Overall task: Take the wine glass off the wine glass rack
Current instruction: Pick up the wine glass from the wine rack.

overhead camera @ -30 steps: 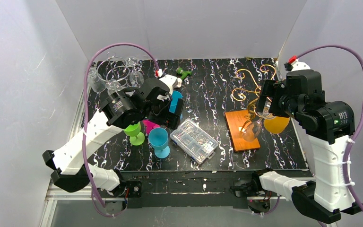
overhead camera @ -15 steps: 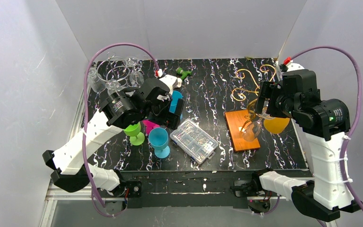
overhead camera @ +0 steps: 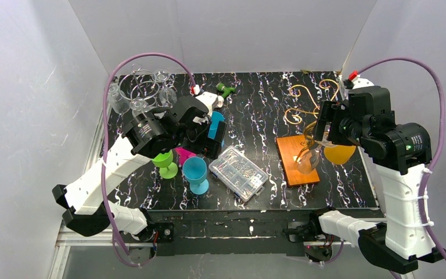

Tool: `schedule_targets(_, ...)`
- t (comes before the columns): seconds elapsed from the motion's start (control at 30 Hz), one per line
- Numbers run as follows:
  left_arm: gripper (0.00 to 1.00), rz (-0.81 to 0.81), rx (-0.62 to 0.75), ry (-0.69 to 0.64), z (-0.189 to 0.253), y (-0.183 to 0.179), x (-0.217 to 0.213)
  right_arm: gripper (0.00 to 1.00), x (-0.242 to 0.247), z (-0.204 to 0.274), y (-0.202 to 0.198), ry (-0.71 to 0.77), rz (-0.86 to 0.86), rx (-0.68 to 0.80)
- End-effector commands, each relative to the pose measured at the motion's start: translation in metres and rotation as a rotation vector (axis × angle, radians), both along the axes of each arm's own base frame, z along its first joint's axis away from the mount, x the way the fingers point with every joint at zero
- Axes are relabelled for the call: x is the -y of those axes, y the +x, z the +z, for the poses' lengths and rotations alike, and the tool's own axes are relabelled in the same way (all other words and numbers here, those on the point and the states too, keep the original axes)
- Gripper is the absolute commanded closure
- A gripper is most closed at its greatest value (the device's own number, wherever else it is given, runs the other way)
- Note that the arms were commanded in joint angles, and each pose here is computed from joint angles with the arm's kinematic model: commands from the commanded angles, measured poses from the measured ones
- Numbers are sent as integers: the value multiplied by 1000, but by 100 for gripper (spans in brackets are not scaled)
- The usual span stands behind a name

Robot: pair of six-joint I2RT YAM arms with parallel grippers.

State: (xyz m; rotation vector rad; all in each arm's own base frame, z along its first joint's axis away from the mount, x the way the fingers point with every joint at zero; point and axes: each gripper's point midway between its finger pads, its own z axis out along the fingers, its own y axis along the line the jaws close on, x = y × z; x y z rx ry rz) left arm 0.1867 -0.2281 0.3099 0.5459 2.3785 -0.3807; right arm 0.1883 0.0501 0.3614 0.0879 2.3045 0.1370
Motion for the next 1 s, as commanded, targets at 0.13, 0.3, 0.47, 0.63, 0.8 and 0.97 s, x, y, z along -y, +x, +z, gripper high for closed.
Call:
schedule_targets(0.13, 2, 5, 15, -9, 9, -1, -3, 24, -2, 3, -2, 9, 19, 22)
schedule_targets(0.3, 2, 3, 13, -11, 9, -1, -1, 37, -1, 4, -2, 8, 20, 26)
schedule_targets(0.47, 2, 5, 16, -12, 9, -1, -2, 43, -1, 16, -1, 20, 16, 61)
schedule_targets(0.63, 2, 8, 23, -13, 11, -1, -4, 48, -4, 20, -1, 35, 31, 69)
schedule_targets(0.8, 2, 6, 27, -9, 11, 0, -4, 50, -8, 27, -3, 53, 56, 85)
schedule_targets(0.97, 2, 7, 27, -10, 12, 0, -3, 53, -13, 28, -5, 69, 86, 85)
